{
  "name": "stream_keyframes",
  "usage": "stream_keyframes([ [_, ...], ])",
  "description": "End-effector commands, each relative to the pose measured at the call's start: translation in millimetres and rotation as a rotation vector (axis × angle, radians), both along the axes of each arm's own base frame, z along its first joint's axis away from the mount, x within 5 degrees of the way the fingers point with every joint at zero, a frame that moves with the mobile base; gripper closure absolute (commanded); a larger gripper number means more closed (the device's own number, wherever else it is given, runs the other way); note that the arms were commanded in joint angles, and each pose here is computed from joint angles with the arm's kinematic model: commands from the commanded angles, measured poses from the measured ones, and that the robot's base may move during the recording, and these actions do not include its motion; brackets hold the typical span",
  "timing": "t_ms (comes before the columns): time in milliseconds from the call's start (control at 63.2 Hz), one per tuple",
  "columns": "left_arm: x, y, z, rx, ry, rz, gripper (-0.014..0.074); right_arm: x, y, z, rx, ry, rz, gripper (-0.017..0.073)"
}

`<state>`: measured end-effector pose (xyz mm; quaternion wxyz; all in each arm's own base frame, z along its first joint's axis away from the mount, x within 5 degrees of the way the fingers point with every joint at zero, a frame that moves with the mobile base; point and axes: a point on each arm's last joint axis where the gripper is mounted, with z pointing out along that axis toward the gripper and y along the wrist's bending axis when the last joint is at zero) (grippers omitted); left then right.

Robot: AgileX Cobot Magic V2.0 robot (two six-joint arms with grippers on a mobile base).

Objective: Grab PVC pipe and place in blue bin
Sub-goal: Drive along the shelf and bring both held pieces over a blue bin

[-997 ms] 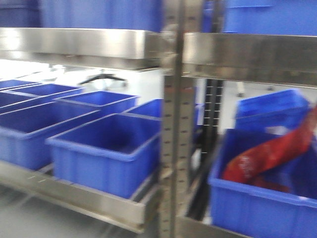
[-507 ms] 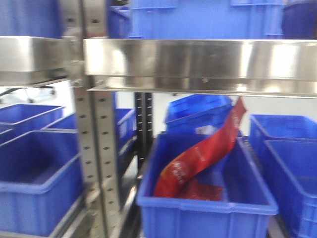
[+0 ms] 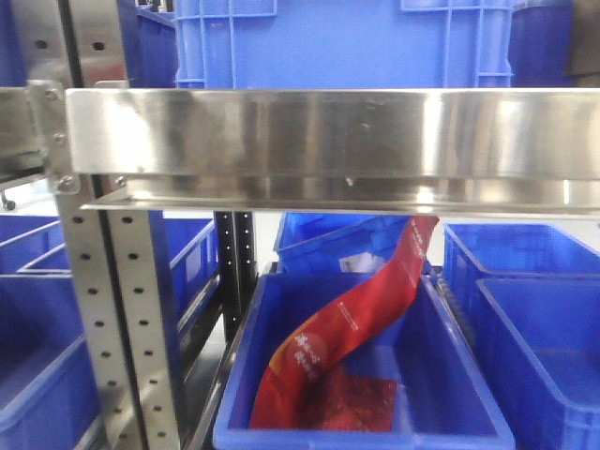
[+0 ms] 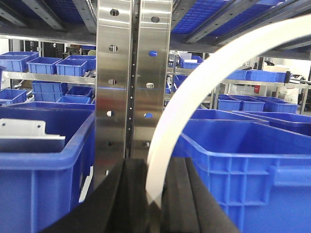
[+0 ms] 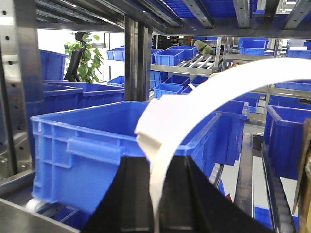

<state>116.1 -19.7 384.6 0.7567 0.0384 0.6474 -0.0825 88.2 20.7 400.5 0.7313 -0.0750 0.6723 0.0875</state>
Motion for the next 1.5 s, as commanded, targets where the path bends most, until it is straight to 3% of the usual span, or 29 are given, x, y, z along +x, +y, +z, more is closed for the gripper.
stream_keyframes([
  [0, -0.9, -0.5, 2.9, -0.009, -0.023, -0.007, 0.0704, -1.6, -0.6, 2.7, -0.006, -0.031, -0.005, 0.0727],
  [1488, -0.9, -0.5, 2.9, -0.009, -0.023, -0.007, 0.0704, -1.6, -0.6, 2.7, -0.006, -0.031, -0.005, 0.0727],
])
